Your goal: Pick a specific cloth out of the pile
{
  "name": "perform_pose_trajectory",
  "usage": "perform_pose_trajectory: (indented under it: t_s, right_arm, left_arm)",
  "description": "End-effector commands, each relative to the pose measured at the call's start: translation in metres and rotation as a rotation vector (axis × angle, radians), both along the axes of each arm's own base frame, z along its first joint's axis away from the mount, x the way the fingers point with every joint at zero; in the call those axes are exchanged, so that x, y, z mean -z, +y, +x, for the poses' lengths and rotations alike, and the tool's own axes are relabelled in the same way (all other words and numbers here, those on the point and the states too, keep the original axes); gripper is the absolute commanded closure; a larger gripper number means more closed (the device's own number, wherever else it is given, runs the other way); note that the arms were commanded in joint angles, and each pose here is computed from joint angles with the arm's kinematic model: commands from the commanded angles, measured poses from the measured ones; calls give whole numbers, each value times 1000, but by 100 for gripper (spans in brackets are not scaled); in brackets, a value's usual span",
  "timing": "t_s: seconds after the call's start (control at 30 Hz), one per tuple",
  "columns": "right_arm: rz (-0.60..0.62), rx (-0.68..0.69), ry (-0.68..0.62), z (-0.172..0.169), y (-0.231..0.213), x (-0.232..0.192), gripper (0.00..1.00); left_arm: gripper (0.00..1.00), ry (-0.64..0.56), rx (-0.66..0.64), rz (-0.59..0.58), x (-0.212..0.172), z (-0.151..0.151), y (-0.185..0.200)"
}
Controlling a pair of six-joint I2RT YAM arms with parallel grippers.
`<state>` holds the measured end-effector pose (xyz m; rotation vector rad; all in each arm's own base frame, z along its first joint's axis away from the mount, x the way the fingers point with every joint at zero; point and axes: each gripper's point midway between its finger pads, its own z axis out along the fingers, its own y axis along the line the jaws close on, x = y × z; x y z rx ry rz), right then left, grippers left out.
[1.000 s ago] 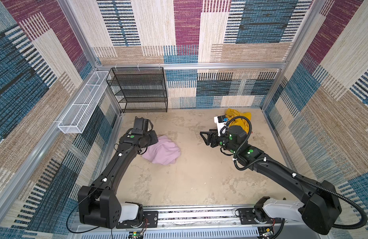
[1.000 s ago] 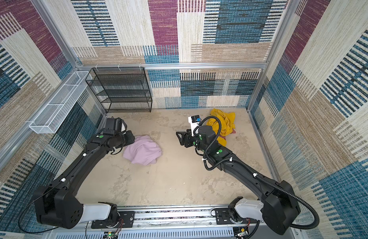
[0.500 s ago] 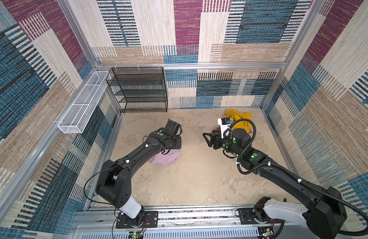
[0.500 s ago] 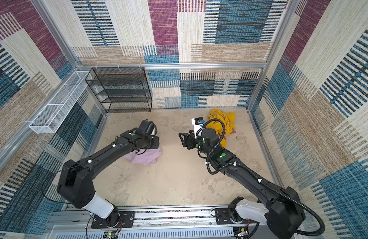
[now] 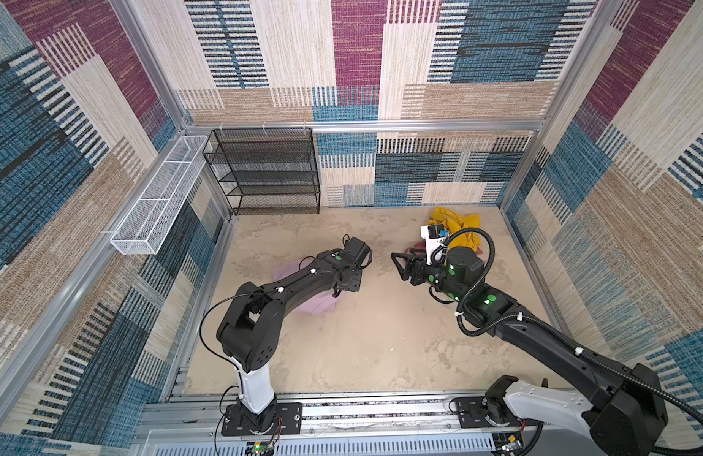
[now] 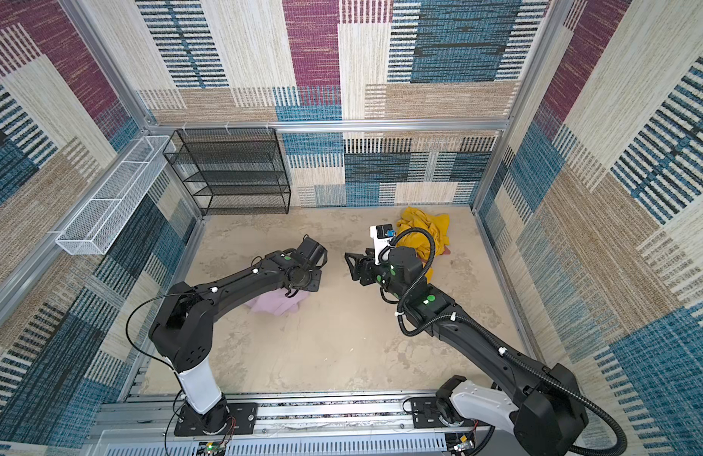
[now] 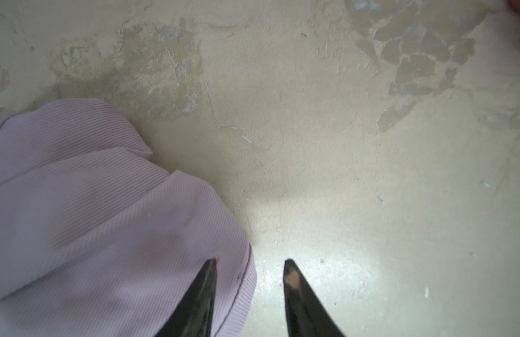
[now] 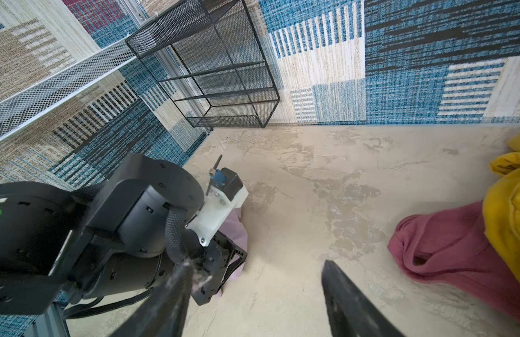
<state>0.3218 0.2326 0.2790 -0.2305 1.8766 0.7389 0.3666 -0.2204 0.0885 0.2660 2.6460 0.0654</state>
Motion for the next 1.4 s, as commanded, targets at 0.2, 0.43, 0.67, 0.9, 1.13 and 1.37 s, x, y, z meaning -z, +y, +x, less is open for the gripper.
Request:
perform_pose_trajectory:
  t_s: [0.2,0.43,0.67,0.9,1.13,1.37]
  right_arm:
    - [-6,-18,-11,7,8,-5,27]
    - [7,-18,-14,7,8,-8,27]
    - [12,-19,-14,4,6,-10,27]
    - [30,-19,1,-1,3,-5,27]
    - [35,-13,0,-3,0,-7,27]
    - [42,-17,2,-4,0,-8,27]
  left_arm:
    - [58,13,-16,160,13,-5,19]
    - [58,34,-12,197,26,-6,21]
    - [66,45,-20,225,36,-5,23]
    - [100,62,-23,237,43,-5,24]
    - [100,18,-30,187,19,-4,21]
    - [100,-74,-74,105,-27,4,33]
